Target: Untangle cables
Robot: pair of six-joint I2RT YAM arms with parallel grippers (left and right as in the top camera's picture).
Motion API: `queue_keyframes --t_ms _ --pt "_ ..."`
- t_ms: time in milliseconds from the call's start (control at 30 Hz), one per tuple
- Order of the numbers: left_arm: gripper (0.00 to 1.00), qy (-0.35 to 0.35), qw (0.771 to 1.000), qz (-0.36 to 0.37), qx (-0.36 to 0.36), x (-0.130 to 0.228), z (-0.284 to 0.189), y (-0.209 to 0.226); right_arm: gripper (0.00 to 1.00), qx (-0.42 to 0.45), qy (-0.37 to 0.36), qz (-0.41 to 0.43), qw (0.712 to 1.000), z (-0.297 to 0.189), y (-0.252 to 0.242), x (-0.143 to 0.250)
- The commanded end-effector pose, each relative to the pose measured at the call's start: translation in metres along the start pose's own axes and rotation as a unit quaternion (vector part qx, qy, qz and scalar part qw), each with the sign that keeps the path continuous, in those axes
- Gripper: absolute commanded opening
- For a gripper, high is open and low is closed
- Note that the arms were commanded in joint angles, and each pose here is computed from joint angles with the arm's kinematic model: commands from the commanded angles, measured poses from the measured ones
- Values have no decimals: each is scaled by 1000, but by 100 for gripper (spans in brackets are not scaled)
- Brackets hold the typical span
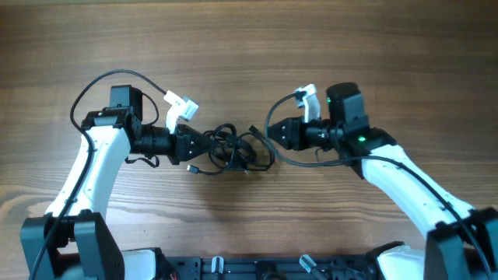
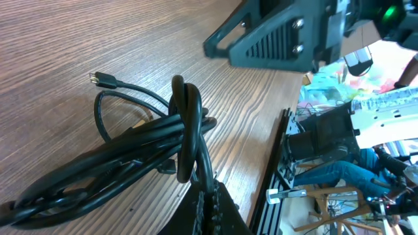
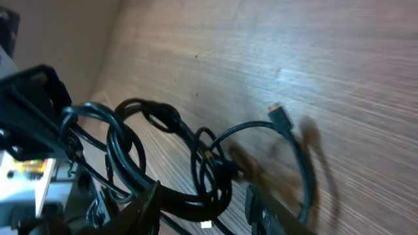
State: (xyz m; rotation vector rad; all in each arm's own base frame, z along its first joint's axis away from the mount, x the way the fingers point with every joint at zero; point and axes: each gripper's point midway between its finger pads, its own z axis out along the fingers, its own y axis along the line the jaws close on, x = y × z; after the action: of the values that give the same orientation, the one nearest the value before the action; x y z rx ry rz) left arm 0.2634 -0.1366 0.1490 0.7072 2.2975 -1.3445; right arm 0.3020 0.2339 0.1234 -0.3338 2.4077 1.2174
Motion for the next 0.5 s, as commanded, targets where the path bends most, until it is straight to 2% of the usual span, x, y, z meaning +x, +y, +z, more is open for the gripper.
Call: queue_keyframes --t_ms 0,133,300,467 --pt "4 -21 999 -7 31 -6 -1 -10 44 -22 19 -24 999 20 5 8" --pt "4 -33 998 -7 49 -10 -2 -17 43 -61 26 -39 997 35 12 10" --pt "4 -47 997 -6 67 -15 -3 -23 43 -123 70 -40 989 45 30 31" --pt "4 -47 997 -5 67 -15 -3 -22 43 -187 97 -73 975 49 65 47"
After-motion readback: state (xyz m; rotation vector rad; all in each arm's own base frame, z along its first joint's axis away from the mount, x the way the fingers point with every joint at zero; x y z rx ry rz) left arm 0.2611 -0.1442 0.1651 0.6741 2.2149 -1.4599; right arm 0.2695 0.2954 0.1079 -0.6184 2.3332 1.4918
